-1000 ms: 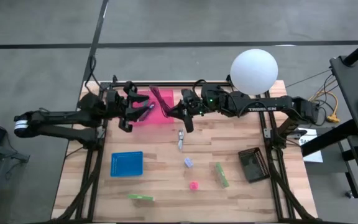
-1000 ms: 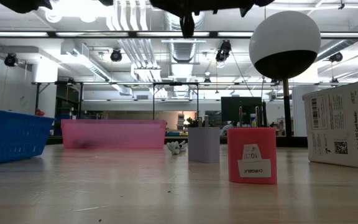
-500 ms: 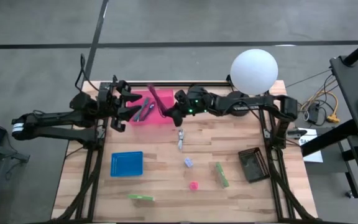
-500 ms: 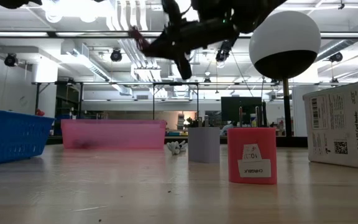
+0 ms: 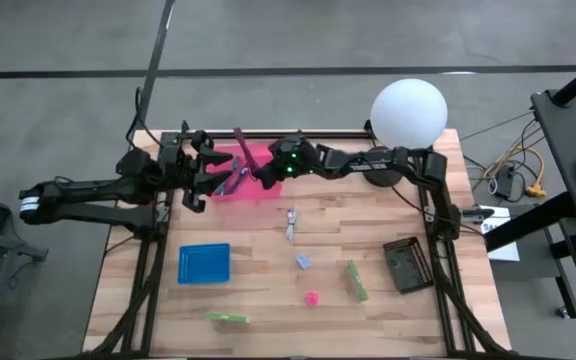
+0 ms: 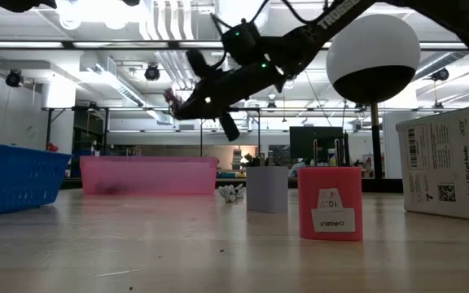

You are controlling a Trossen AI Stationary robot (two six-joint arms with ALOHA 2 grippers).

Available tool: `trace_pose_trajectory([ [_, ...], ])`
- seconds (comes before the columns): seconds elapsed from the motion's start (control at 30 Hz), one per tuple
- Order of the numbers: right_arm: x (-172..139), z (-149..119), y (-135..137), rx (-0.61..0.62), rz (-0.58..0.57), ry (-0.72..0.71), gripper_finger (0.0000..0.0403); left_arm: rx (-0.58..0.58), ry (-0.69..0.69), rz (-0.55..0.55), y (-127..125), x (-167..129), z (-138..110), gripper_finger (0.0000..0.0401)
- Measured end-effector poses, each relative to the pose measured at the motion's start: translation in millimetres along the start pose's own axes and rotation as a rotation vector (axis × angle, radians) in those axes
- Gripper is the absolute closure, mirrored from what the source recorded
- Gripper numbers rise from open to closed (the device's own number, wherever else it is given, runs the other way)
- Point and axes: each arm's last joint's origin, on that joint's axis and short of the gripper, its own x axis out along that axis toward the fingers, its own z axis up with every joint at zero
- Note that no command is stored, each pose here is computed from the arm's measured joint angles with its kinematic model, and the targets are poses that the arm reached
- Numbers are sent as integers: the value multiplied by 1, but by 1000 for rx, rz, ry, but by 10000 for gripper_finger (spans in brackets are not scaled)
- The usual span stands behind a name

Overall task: Pick and place items into bin
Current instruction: Put the pink charger cable into the pink bin

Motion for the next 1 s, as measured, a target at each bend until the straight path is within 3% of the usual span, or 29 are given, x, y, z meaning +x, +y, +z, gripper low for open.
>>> trace_pose_trajectory([
  [0.23, 7, 2, -10, -12, -226, 49, 390, -1, 0, 0, 0, -1, 1, 228],
  [0.67, 3, -6, -21, -123, -318, 170, 390, -2, 16, 2, 1, 1, -3, 228],
  [1.0, 3, -6, -21, -116, -311, 162, 390, -2, 17, 2, 1, 1, -3, 228],
])
